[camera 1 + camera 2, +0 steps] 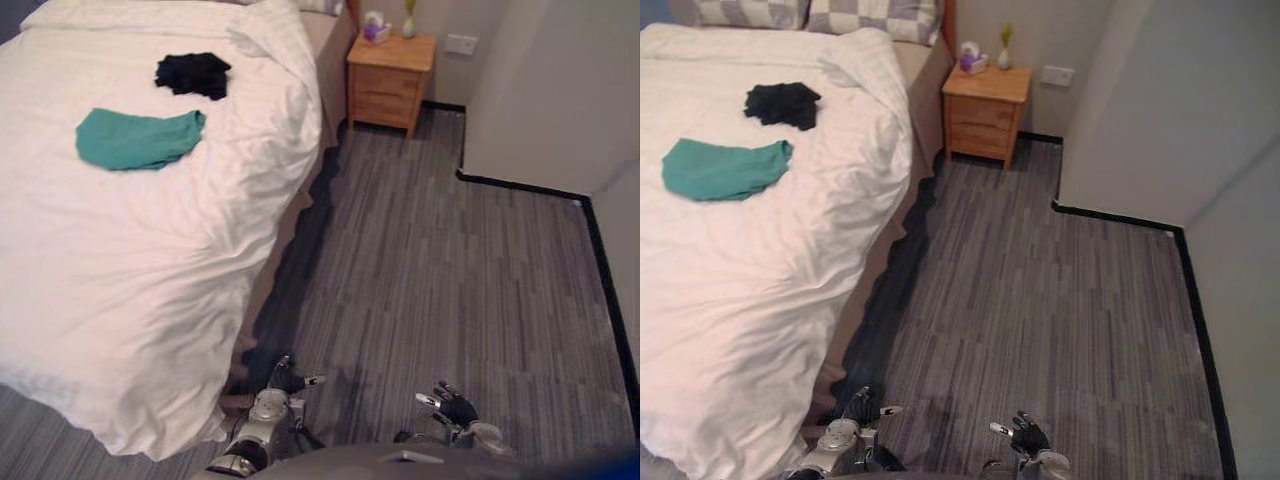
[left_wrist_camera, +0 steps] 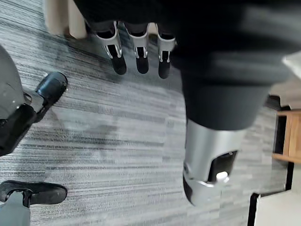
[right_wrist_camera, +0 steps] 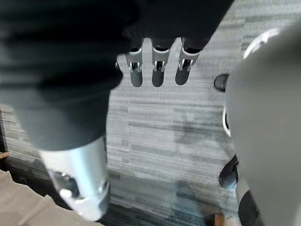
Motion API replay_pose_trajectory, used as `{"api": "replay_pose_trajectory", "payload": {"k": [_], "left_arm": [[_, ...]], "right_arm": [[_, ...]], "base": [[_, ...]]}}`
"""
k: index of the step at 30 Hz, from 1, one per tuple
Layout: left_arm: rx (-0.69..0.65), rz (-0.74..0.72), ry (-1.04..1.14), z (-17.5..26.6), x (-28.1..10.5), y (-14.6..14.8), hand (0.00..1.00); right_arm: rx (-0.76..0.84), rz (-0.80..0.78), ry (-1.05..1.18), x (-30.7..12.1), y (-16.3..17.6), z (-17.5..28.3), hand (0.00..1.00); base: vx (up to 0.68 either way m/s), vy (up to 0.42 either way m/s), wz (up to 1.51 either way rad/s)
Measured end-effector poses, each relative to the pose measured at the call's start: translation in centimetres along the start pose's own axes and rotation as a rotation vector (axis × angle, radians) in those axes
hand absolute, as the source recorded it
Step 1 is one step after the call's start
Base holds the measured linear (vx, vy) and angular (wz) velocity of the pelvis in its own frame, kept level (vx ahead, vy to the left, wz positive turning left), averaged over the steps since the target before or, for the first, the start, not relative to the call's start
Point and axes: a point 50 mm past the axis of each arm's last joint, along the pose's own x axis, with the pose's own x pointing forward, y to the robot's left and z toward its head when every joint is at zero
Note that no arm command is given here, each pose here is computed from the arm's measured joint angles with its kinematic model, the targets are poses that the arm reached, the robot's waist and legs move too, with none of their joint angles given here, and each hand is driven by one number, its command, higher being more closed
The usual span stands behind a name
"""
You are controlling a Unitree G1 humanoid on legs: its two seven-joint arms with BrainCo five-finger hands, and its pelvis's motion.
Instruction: Tidy the bed and pick cloth on bed and put in laundry
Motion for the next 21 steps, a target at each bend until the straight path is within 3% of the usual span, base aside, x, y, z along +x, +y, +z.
{"api": "replay_pose_trajectory", "payload": {"k": [5, 9, 17, 18, 21], "left_arm": [[-0.121, 0.040, 0.009, -1.1, -0.4, 0.7, 0.00], [-0.182, 0.030, 0.015, -1.7, -0.7, -0.3, 0.00], [-0.135, 0.024, 0.049, -2.2, -0.7, -0.1, 0.00], [-0.191, 0.103, 0.086, -3.0, -0.8, 0.9, 0.00], [-0.191, 0.103, 0.086, -3.0, -0.8, 0.9, 0.00]], "right_arm": [[-0.067, 0.055, -0.022, 0.7, 0.8, 1.8, 0.00], [-0.125, 0.051, 0.008, 0.6, -0.5, 2.0, 0.00], [-0.083, 0.043, 0.064, 0.0, -0.4, -0.4, 0.00], [-0.042, 0.037, 0.063, -0.1, -0.1, -0.9, 0.00], [-0.042, 0.037, 0.063, -0.1, -0.1, -0.9, 0.00]], "base": [[0.06, -0.273, -1.31], [-0.04, 0.182, -1.61], [0.00, 0.105, 0.00], [0.00, 0.000, 0.00], [0.00, 0.000, 0.00]]}}
